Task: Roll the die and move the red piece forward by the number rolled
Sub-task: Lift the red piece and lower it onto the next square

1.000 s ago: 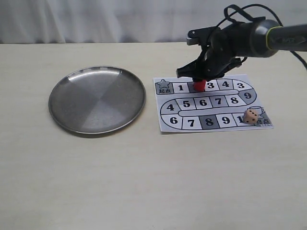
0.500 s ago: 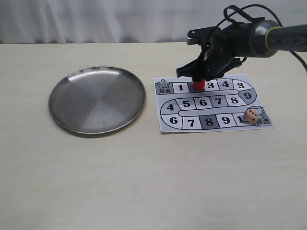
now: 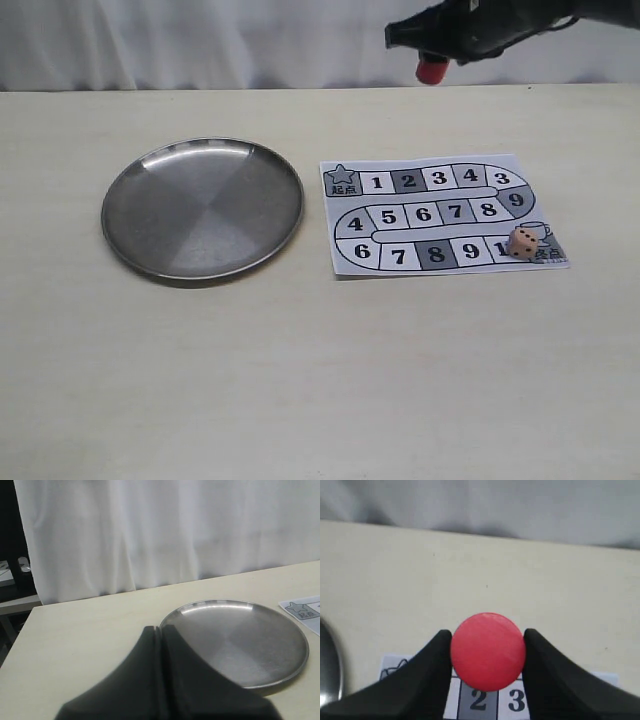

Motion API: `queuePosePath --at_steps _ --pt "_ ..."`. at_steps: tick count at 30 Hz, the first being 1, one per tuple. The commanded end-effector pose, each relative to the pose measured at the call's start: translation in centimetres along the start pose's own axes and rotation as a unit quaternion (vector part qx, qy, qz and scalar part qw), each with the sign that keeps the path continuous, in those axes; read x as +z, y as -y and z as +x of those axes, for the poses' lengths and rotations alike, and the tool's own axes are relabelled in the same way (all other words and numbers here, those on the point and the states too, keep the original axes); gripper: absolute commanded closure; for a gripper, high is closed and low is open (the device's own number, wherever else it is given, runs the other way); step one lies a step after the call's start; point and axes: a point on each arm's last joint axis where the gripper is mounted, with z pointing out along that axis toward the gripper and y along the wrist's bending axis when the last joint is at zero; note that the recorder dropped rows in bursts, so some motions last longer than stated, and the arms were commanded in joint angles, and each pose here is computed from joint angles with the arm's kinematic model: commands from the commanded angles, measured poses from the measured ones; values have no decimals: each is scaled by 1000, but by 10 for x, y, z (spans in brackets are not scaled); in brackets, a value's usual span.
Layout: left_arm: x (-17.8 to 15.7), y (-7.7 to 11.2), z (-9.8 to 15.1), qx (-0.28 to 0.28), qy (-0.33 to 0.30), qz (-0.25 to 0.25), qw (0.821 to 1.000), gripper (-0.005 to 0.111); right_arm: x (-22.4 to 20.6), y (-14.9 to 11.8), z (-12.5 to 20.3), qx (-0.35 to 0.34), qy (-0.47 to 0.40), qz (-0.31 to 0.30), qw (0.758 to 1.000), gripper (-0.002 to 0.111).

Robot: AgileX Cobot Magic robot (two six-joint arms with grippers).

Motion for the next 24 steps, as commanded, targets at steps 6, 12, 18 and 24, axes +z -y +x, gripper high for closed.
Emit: queuePosePath --at_steps 6,12,18,24 --pt "0 0 0 0 4 2 1000 107 25 20 15 11 -36 24 999 104" --pt "0 0 0 0 4 2 1000 107 82 24 60 7 -113 37 993 104" --pt "0 0 0 0 4 2 1000 107 117 23 96 0 -165 42 985 104" --pt "0 0 0 0 4 2 1000 107 117 23 95 0 -165 43 985 104"
